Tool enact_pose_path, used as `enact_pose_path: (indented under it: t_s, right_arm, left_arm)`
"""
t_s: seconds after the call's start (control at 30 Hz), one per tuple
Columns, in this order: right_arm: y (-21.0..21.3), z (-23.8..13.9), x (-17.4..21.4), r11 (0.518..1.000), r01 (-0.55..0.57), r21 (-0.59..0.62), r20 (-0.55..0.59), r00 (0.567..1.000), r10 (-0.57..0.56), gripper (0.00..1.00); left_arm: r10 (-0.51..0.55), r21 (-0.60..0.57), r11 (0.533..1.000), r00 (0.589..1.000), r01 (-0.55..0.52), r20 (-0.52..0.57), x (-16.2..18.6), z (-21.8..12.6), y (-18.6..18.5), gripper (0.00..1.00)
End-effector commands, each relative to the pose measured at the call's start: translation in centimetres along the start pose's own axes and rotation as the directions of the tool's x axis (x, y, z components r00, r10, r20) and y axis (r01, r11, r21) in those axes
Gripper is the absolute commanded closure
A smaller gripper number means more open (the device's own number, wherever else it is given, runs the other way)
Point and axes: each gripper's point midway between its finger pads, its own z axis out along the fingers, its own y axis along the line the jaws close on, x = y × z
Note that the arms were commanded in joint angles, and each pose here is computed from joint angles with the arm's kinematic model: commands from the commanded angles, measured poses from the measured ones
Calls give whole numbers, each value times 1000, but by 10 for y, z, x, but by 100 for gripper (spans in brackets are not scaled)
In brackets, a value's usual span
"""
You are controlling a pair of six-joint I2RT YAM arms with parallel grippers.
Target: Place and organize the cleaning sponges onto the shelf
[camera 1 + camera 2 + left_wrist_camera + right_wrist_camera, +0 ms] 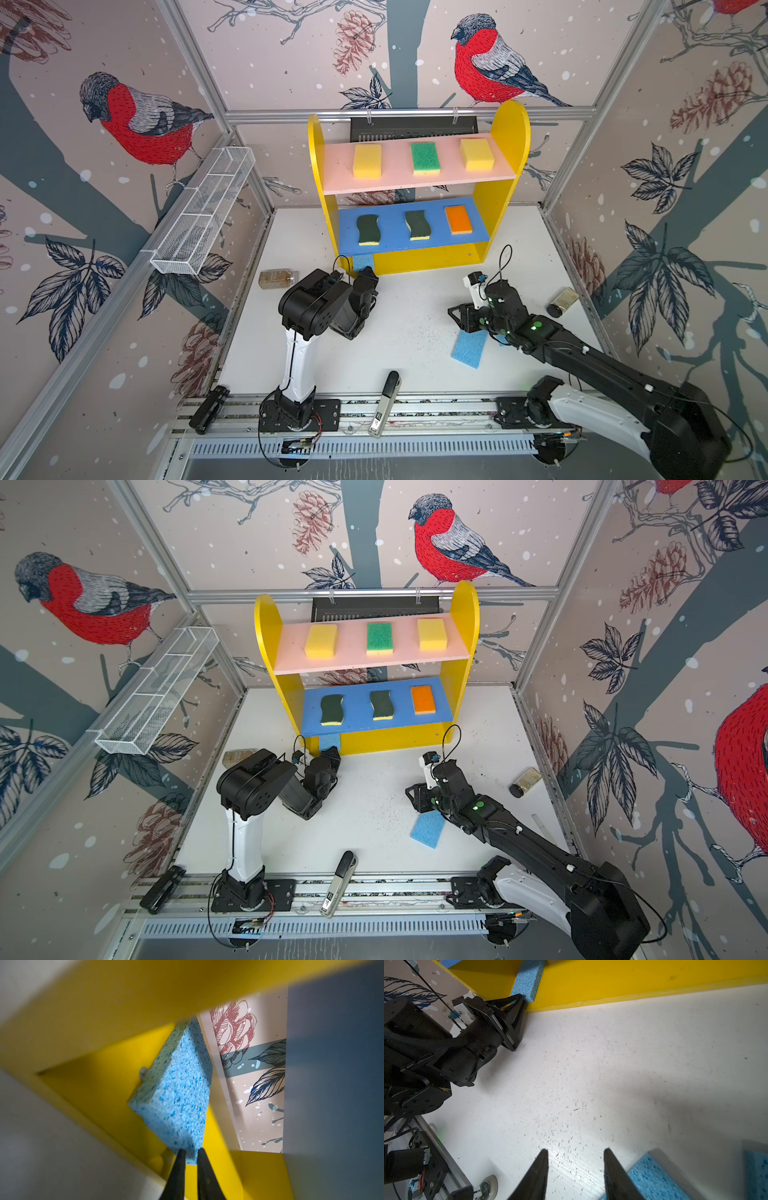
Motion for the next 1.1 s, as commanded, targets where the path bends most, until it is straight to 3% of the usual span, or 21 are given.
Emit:
enact_pose_path:
  t_s: [0.0,1.07]
  right_arm:
    - [4,-1,-5,1000,2,-19,21,1000,-1,55]
    - [4,0,-5,1000,2,-22,19,1000,-1,54]
  left_arm:
    - [21,-79,997,1000,-20,14,0,-1,19,85]
    - [-29,-127,991,998,35,48,-1,8,33,83]
